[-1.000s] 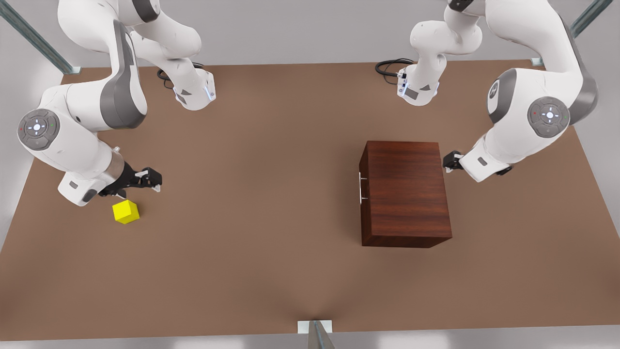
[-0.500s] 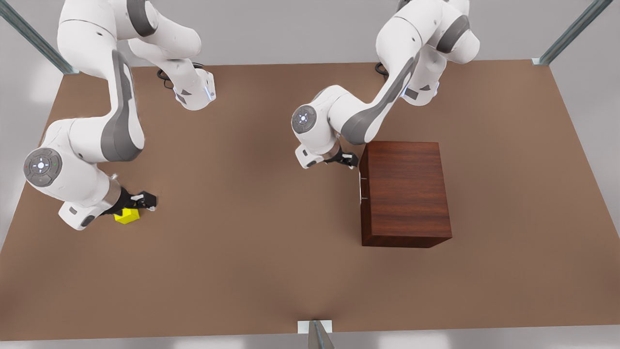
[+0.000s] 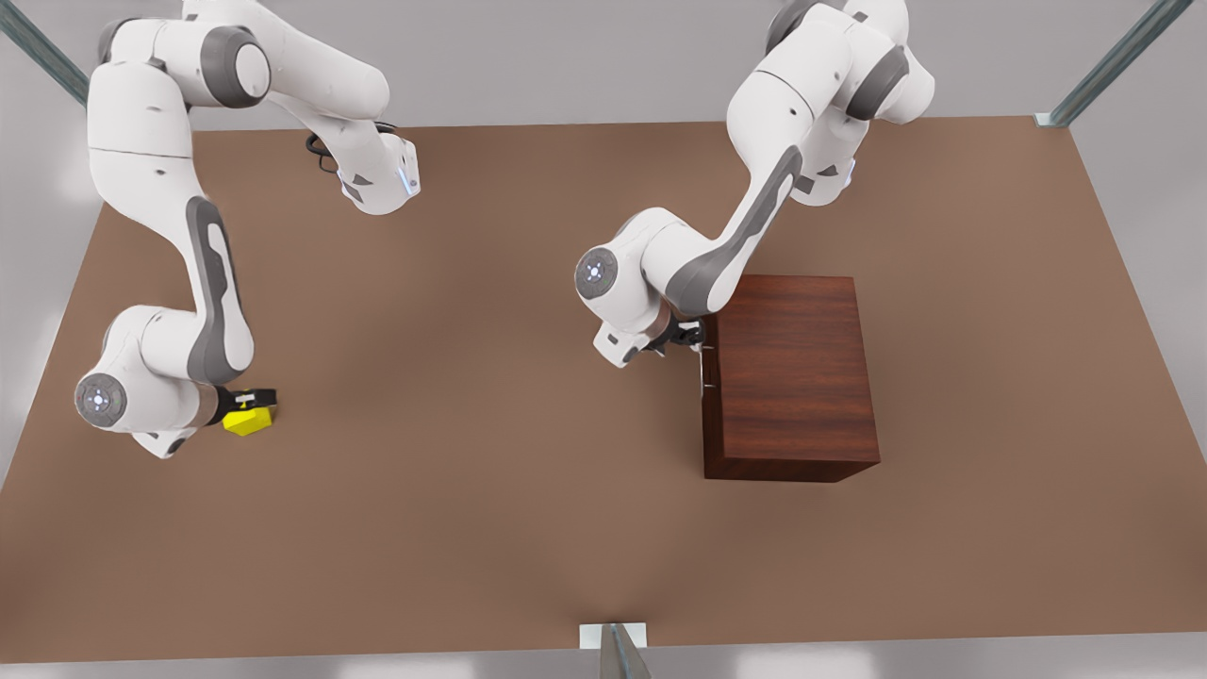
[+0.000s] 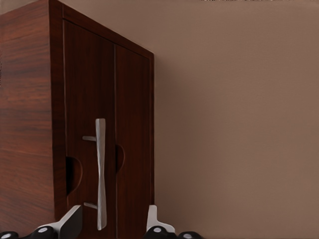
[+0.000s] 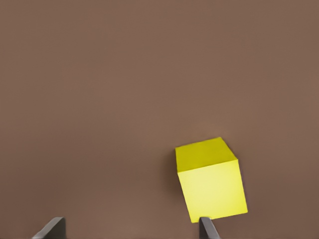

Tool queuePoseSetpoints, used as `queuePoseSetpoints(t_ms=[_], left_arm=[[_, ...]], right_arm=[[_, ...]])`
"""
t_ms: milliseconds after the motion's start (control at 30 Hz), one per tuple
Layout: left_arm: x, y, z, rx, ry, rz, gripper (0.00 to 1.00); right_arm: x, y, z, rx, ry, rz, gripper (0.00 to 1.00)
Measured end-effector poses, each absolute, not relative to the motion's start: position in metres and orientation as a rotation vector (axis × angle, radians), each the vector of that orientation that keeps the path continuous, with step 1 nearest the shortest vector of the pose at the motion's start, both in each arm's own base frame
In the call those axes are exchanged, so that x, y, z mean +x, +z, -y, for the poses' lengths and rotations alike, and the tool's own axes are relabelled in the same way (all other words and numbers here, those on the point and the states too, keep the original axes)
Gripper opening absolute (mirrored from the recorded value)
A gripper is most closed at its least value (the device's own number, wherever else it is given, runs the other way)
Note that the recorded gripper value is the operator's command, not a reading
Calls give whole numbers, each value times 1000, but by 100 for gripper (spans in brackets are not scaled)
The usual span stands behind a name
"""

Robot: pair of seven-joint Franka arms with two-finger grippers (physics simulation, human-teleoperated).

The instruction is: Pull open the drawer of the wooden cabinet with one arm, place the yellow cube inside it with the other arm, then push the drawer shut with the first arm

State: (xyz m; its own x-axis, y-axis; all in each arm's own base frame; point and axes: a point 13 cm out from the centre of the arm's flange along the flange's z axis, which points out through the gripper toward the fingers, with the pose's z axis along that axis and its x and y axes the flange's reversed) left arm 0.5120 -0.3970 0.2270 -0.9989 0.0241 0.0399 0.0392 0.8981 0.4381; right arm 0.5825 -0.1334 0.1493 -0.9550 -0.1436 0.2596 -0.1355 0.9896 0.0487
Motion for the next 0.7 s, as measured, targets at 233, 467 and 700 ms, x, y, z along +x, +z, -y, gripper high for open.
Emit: queuePoseSetpoints(t_ms=[233,467,700], left_arm=[[514,219,386,39,-738,3025,70],[525,208,371,97,-761,3023,69],[528,187,371,109,-770,3020,68]], right_arm=[[593,108,169,334,-27,2918,100],[599,93,186,494,34,2917,100],[593,76,186,612,32,2883,100]])
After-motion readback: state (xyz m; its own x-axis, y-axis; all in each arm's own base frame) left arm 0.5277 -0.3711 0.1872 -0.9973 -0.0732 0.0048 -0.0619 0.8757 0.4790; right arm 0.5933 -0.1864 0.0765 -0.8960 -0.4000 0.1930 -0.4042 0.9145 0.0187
